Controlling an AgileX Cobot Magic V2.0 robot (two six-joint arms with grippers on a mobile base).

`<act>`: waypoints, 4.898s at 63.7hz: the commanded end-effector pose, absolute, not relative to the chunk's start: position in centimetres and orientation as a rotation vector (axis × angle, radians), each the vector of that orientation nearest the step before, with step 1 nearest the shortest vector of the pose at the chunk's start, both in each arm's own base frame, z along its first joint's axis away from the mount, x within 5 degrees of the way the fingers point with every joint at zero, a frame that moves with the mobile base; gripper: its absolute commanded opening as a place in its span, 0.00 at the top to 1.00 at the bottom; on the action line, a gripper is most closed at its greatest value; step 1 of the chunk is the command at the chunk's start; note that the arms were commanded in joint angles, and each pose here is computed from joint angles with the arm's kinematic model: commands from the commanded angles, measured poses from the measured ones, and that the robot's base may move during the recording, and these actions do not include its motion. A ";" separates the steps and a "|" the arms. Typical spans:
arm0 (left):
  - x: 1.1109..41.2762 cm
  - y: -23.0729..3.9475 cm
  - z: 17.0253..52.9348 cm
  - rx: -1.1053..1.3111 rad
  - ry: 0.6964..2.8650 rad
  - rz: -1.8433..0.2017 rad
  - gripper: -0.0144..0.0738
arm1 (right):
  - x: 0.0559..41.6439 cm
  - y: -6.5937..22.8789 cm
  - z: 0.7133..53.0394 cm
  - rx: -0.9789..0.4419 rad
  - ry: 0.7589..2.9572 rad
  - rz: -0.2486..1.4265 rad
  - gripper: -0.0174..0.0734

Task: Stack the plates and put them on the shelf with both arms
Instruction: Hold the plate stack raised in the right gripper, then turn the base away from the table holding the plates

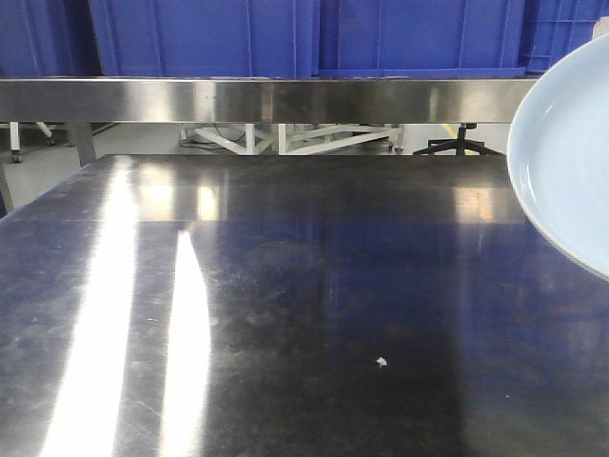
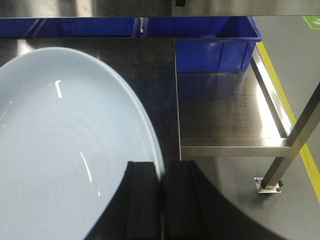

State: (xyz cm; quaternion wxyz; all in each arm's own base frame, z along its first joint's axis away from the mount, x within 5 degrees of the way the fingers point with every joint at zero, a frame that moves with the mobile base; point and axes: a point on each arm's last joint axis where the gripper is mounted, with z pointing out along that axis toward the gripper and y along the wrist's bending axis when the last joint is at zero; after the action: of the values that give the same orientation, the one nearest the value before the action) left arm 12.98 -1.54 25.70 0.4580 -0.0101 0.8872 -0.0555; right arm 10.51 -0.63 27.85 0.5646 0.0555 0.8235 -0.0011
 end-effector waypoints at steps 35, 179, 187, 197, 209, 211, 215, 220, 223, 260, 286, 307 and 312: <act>13.4 -1.7 27.2 -0.020 2.087 -0.159 0.73 | 10.8 -0.6 29.7 0.110 1.810 -0.003 0.75; 13.4 -1.7 27.2 -0.020 2.087 -0.159 0.73 | 10.8 -0.6 29.7 0.110 1.810 -0.003 0.75; 13.4 -1.7 27.2 -0.020 2.087 -0.159 0.73 | 10.8 -0.6 29.7 0.110 1.810 -0.003 0.75; 13.4 -1.7 27.2 -0.020 2.087 -0.159 0.73 | 10.8 -0.6 29.7 0.110 1.810 -0.003 0.75; 13.4 -1.7 27.2 -0.020 2.087 -0.159 0.73 | 10.8 -0.6 29.7 0.110 1.810 -0.003 0.75; 13.4 -1.7 27.2 -0.020 2.087 -0.159 0.73 | 10.8 -0.6 29.7 0.110 1.810 -0.003 0.75; 13.4 -1.7 27.2 -0.020 2.087 -0.159 0.73 | 10.8 -0.6 29.7 0.110 1.810 -0.003 0.75; 13.4 -1.7 27.2 -0.020 2.087 -0.159 0.73 | 10.8 -0.6 29.7 0.110 1.810 -0.003 0.75; 13.4 -1.7 27.2 -0.020 2.087 -0.159 0.73 | 10.8 -0.6 29.7 0.110 1.810 -0.003 0.75; 13.4 -1.7 27.2 -0.020 2.087 -0.159 0.73 | 10.8 -0.6 29.7 0.110 1.810 -0.003 0.75; 13.4 -1.7 27.2 -0.020 2.087 -0.159 0.73 | 10.8 -0.6 29.7 0.110 1.810 -0.003 0.75; 13.4 -1.7 27.2 -0.020 2.087 -0.159 0.73 | 10.8 -0.6 29.7 0.110 1.810 -0.003 0.75; 13.4 -1.7 27.2 -0.020 2.087 -0.159 0.73 | 10.8 -0.6 29.7 0.110 1.810 -0.003 0.75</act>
State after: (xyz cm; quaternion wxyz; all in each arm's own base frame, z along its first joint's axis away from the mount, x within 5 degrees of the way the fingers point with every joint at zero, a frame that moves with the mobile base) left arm 12.98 -1.54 25.70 0.4580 -0.0101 0.8872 -0.0555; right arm 10.48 -0.63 27.84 0.5649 0.0548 0.8233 -0.0016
